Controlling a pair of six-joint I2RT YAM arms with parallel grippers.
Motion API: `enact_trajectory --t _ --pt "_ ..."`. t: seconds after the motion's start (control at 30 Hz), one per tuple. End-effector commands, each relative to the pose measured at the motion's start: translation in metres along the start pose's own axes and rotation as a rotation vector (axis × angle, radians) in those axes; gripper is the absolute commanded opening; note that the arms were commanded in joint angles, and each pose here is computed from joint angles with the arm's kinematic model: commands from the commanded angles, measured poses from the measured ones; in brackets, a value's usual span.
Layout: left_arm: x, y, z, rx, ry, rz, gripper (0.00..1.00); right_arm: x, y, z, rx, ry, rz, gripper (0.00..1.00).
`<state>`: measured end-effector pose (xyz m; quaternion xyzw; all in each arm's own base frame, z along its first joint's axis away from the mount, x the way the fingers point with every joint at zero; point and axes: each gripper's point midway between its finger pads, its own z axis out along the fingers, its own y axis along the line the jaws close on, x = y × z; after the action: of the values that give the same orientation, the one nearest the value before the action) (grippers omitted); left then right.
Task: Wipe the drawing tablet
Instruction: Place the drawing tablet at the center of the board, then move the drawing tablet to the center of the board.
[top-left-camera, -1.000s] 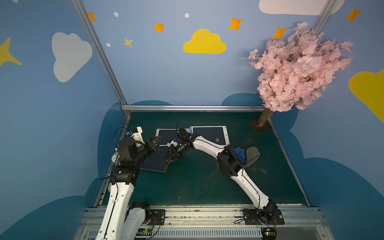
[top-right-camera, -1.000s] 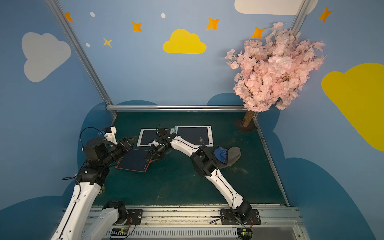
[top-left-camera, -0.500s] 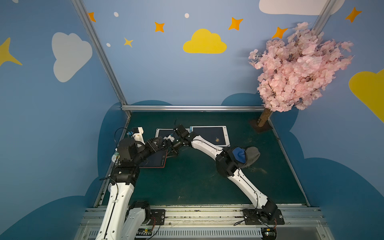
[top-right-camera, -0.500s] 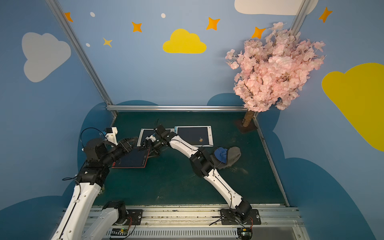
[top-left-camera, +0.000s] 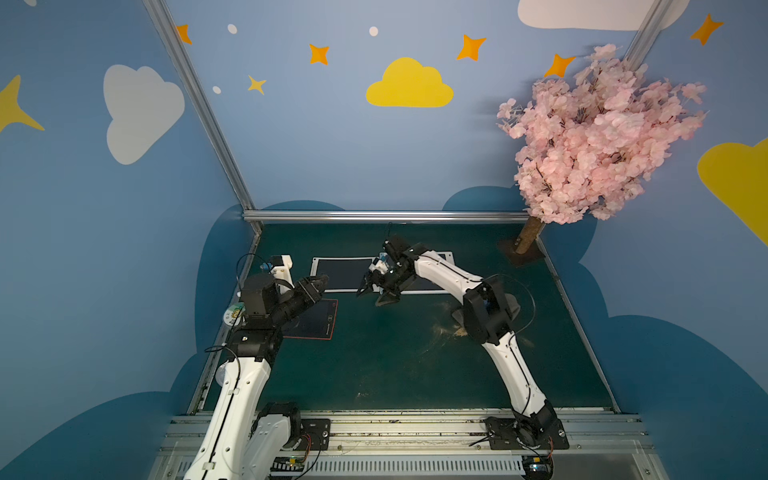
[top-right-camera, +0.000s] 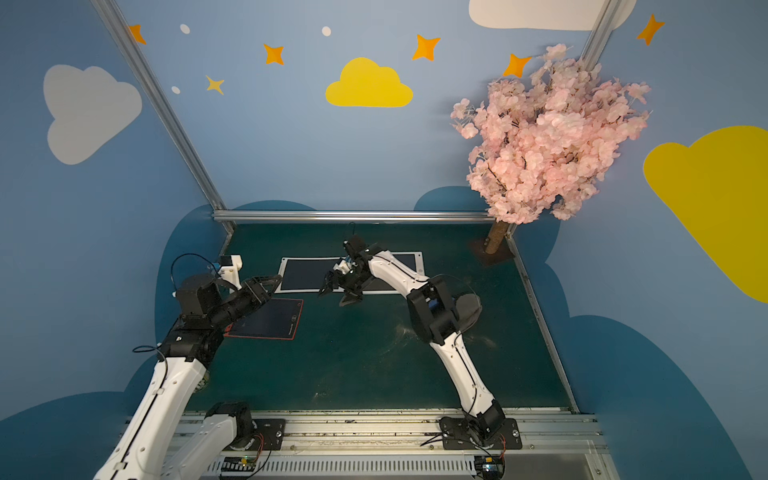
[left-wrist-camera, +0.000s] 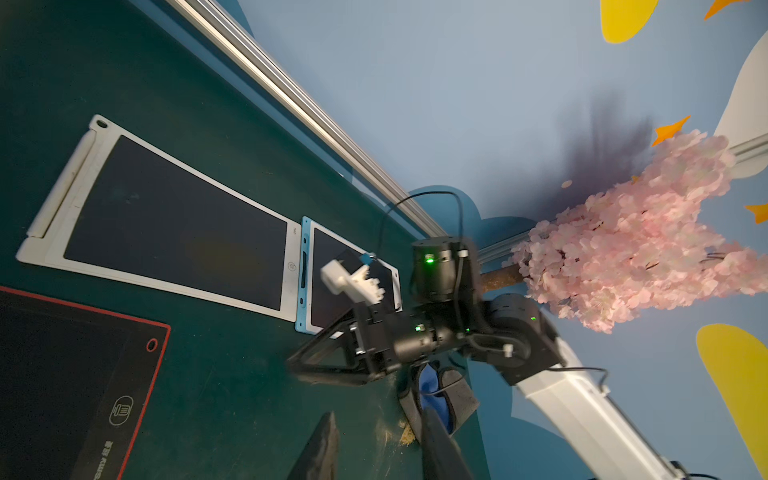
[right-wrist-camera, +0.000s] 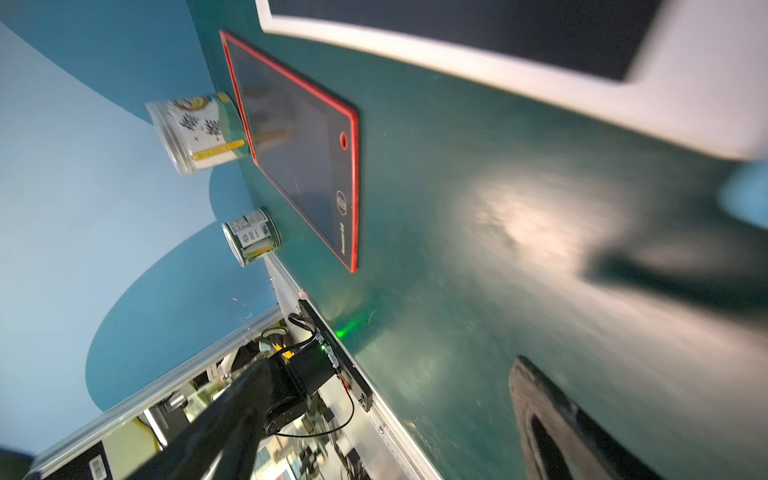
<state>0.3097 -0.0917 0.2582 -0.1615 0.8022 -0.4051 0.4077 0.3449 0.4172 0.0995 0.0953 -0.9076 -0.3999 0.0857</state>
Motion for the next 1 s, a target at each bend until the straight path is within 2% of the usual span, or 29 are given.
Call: enact_trajectory --t 0.0,0.1,0.2,0.3,0.4,0.47,0.7,0.97 --pt "0.021 -0.015 0.04 0.04 0.123 0.037 0.37 -0.015 -0.024 -0.083 0.055 -0.177 -0.015 0.9" --pt "0.047 -0.03 0.092 0.058 0.239 0.088 0.37 -0.018 -0.061 -0.143 0.143 -0.303 0.057 0.9" --pt "0.066 -0.033 0.147 0.087 0.361 0.075 0.38 -0.015 -0.104 -0.179 0.206 -0.364 0.174 0.9" --pt "0.083 -0.034 0.196 0.107 0.48 0.044 0.38 -0.013 -0.138 -0.193 0.211 -0.376 0.295 0.9" --pt "0.086 -0.021 0.228 0.039 0.502 0.054 0.41 -0.014 -0.153 -0.199 0.202 -0.38 0.329 0.9" --pt "0.086 -0.009 0.245 -0.02 0.506 0.086 0.46 -0.015 -0.161 -0.204 0.217 -0.395 0.335 0.89" --pt "0.095 0.033 0.296 -0.178 0.552 0.147 0.46 -0.023 -0.18 -0.221 0.208 -0.433 0.387 0.89" --pt "0.083 0.069 0.317 -0.384 0.488 0.256 0.47 -0.035 -0.202 -0.228 0.269 -0.462 0.42 0.89"
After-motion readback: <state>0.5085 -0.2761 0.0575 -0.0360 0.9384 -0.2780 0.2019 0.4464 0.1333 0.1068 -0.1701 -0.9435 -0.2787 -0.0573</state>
